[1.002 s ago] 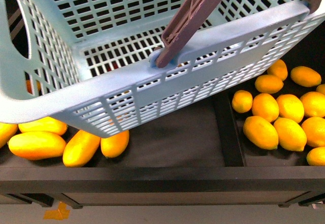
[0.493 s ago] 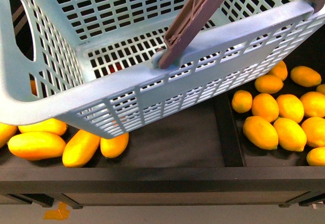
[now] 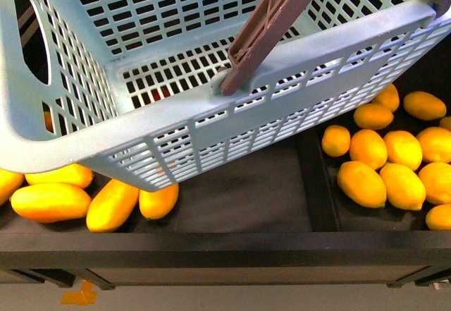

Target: Pick lemon and mango into basket

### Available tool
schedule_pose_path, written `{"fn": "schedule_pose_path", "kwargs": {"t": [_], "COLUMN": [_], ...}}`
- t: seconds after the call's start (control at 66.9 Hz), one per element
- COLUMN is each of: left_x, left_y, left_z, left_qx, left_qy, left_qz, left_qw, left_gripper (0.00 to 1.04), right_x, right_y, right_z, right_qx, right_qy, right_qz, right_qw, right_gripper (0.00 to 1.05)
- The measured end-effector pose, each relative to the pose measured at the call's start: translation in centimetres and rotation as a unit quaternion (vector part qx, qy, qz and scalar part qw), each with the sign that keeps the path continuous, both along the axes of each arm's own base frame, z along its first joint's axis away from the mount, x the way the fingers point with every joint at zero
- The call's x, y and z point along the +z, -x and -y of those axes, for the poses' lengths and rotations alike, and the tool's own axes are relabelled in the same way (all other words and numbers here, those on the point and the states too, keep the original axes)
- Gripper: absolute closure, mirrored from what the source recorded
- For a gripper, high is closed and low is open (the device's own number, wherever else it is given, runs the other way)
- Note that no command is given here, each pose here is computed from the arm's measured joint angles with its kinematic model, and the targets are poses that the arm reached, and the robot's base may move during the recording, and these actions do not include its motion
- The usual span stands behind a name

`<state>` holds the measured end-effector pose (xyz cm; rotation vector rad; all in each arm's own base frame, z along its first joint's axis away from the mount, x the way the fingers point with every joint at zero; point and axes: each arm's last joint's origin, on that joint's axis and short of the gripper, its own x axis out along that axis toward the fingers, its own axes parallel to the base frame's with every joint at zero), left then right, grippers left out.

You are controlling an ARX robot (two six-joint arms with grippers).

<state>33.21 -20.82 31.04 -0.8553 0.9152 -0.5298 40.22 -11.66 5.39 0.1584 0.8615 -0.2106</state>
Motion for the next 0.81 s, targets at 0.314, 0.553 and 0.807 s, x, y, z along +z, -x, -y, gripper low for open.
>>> {"fn": "schedule_pose_path", "kwargs": {"t": [0.314,0.553,0.807], "left_x": [0.0,0.0,0.0], "left_y": [0.0,0.0,0.0], "left_z": [0.0,0.0,0.0], "left_qx": [0.000,0.000,-0.001], "left_qy": [0.000,0.000,0.000], "left_qz": [0.000,0.000,0.000], "left_qw": [1.000,1.000,1.000], "left_gripper": [0.90,0.90,0.90], "right_x": [-1.6,-2.0,-2.1], "right_y": [-7.4,-11.1,-13.8], "right_z": [-1.0,0.0,1.9], "right_qx": [0.026,0.093,0.170], "right_qy": [0.085,0.153,0.162], "right_qz": [-0.015,-0.052,-0.077], "right_qw": [0.996,0.982,0.969], "right_gripper": [0.09,0.09,0.09]}}
